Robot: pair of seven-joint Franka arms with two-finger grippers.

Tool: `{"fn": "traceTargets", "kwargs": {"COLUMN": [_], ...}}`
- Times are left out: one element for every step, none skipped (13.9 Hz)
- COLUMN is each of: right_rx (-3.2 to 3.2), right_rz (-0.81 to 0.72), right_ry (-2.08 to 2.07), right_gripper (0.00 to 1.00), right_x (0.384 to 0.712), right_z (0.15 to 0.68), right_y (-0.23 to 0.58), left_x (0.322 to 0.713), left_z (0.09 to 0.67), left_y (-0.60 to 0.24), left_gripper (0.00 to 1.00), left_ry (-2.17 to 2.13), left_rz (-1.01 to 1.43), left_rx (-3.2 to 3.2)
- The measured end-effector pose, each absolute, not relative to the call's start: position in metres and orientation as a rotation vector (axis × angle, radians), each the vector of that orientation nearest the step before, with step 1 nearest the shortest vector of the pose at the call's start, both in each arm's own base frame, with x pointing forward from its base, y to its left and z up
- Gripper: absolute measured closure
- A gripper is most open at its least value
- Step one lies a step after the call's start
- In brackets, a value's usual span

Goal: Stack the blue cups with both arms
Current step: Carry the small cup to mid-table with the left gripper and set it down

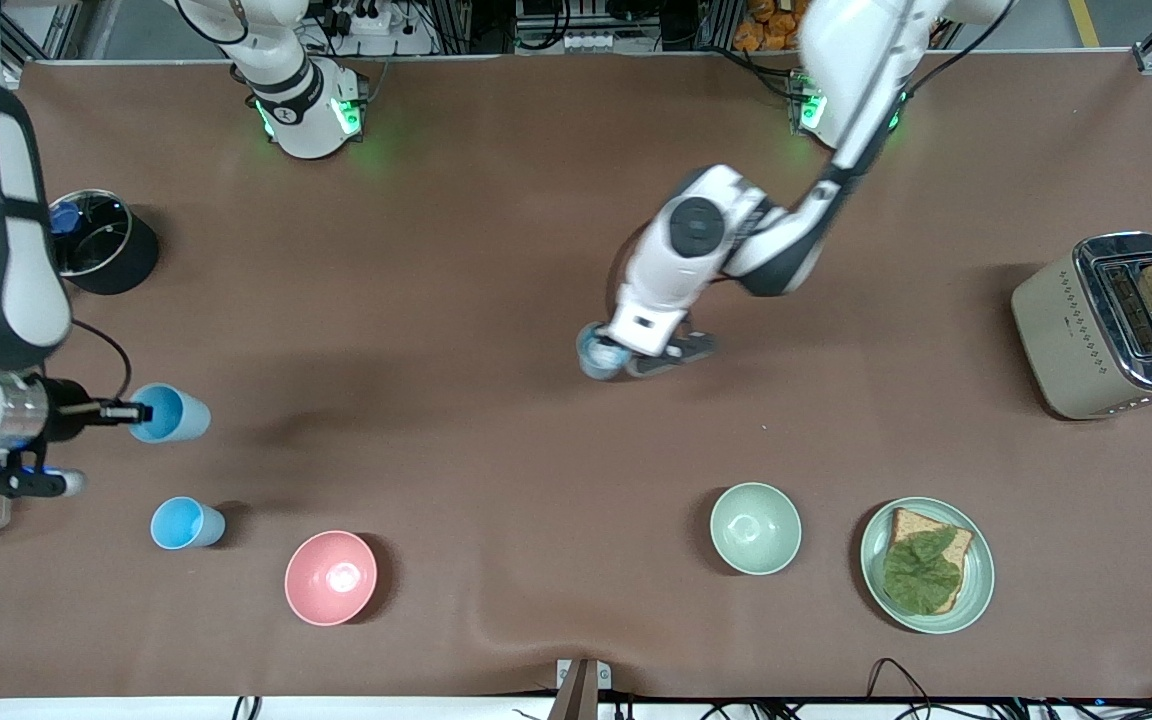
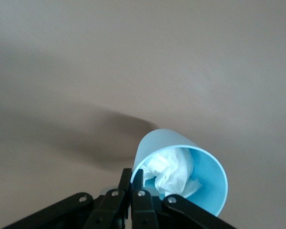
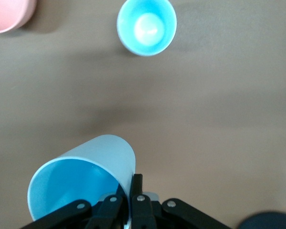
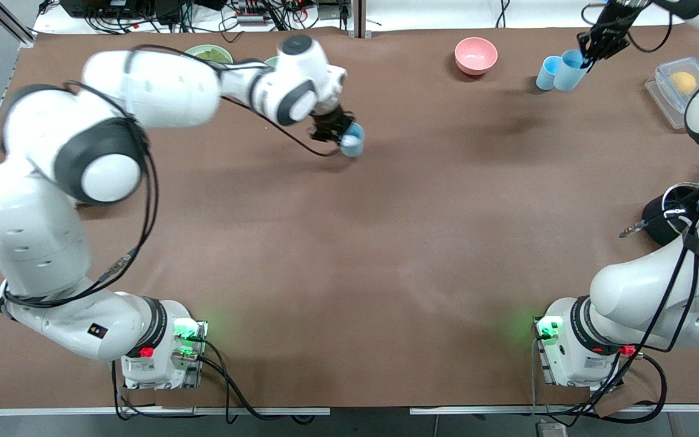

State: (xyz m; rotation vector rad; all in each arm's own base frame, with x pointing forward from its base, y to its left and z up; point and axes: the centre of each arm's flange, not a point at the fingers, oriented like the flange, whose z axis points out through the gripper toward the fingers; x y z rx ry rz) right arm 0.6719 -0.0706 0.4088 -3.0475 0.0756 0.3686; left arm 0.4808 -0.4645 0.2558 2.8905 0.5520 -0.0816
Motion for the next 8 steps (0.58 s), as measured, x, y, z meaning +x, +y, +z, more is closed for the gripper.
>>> {"fn": "traceTargets", "kwargs": {"right_rx": [-3.046, -3.035, -3.016, -3.002, -2.994, -2.981, -2.962, -2.940], "right_rz": [0.370, 0.369, 0.367, 0.366, 0.368, 0.373, 0.378, 0.376], "right_ry": [0.065, 0.058, 0.057, 0.059, 0.059, 0.055, 0.041, 0.016], "right_gripper": [0.95, 0.95, 0.95, 0.95, 0.95, 0.95, 0.95, 0.95], "right_x": [0.667, 0.663, 0.660, 0.658, 0.656, 0.656, 0.655, 0.656], "right_z": [0.425, 0.438, 0.448, 0.454, 0.457, 0.457, 0.457, 0.459], "right_y": [-0.065, -0.059, -0.054, -0.052, -0.050, -0.048, -0.042, -0.030], "left_x": [0.474, 0.469, 0.463, 0.457, 0.452, 0.451, 0.451, 0.454], "left_z": [0.249, 0.243, 0.237, 0.232, 0.230, 0.232, 0.235, 0.238], "left_y": [-0.486, -0.503, -0.517, -0.527, -0.533, -0.537, -0.539, -0.538], "left_gripper": [0.97, 0.97, 0.97, 0.97, 0.97, 0.90, 0.81, 0.70], "left_ry": [0.553, 0.565, 0.580, 0.593, 0.604, 0.627, 0.650, 0.665], "left_rz": [-0.095, -0.107, -0.116, -0.119, -0.112, -0.102, -0.099, -0.094], "left_rx": [2.882, 2.873, 2.869, 2.870, 2.872, 2.868, 2.860, 2.855]}}
